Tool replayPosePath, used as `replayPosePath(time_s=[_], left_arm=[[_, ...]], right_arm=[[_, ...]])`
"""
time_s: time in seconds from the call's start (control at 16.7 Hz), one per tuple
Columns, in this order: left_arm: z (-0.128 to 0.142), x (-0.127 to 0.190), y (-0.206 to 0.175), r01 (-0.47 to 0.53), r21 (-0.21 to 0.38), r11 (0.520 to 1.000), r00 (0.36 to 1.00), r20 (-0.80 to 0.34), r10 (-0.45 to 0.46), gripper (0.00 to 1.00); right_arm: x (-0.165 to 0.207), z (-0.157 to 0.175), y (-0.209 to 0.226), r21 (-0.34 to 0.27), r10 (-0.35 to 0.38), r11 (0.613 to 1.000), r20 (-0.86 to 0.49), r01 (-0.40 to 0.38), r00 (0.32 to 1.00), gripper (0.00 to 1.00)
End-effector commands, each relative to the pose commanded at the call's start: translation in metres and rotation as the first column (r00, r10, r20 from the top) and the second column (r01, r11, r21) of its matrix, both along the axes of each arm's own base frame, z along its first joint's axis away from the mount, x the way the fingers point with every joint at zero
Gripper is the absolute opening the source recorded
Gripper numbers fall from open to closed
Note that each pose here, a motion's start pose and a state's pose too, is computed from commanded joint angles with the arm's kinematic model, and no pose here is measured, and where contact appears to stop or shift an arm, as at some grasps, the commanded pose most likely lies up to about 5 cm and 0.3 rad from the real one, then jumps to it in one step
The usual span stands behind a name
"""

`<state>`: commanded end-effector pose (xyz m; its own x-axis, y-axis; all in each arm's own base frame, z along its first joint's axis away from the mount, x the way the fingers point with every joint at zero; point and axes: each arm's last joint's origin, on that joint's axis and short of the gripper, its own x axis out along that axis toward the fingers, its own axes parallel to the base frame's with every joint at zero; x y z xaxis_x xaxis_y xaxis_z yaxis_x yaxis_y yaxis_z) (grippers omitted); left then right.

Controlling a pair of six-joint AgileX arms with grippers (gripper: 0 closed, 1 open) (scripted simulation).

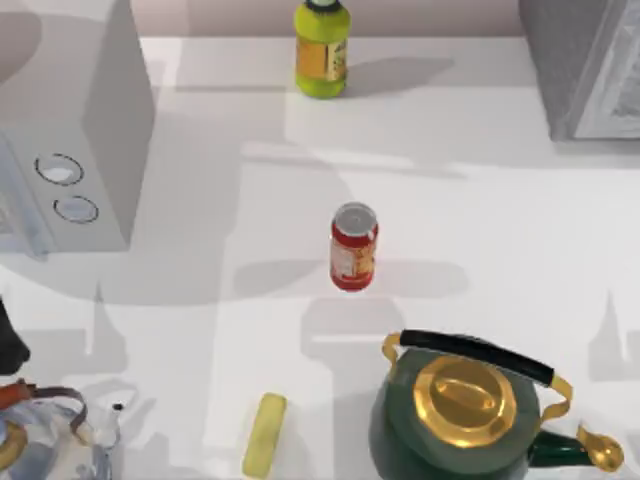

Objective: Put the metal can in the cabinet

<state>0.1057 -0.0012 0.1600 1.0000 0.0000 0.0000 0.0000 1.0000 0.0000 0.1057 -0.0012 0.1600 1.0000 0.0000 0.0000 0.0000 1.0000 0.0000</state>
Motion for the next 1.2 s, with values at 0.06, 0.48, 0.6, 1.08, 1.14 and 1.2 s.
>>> replayPosePath(time_s=[0.06,0.48,0.6,1.08,1.14,1.2], left_arm=[[0.000,0.000,0.000,0.000,0.000,1.000,1.000,0.000,0.000,1.00],[0.000,0.000,0.000,0.000,0.000,1.000,1.000,0.000,0.000,1.00],[0.000,0.000,0.000,0.000,0.000,1.000,1.000,0.000,0.000,1.00],[0.000,0.000,0.000,0.000,0.000,1.000,1.000,0.000,0.000,1.00],[0.000,0.000,0.000,0.000,0.000,1.000,1.000,0.000,0.000,1.00],[0.000,0.000,0.000,0.000,0.000,1.000,1.000,0.000,0.000,1.00]], right_arm=[[0.000,0.000,0.000,0.000,0.000,1.000,0.000,0.000,1.000,1.00],[0.008,0.011,0.007,0.046,0.025,0.999,-0.133,-0.019,0.991,1.00],[0.014,0.020,0.012,0.076,0.039,0.997,-0.204,-0.024,0.978,1.00],[0.069,0.049,0.061,0.149,0.082,0.989,-0.511,-0.006,0.856,1.00],[0.078,0.051,0.072,0.148,0.083,0.989,-0.541,-0.003,0.837,1.00],[0.087,0.053,0.083,0.146,0.084,0.989,-0.567,0.000,0.820,1.00]])
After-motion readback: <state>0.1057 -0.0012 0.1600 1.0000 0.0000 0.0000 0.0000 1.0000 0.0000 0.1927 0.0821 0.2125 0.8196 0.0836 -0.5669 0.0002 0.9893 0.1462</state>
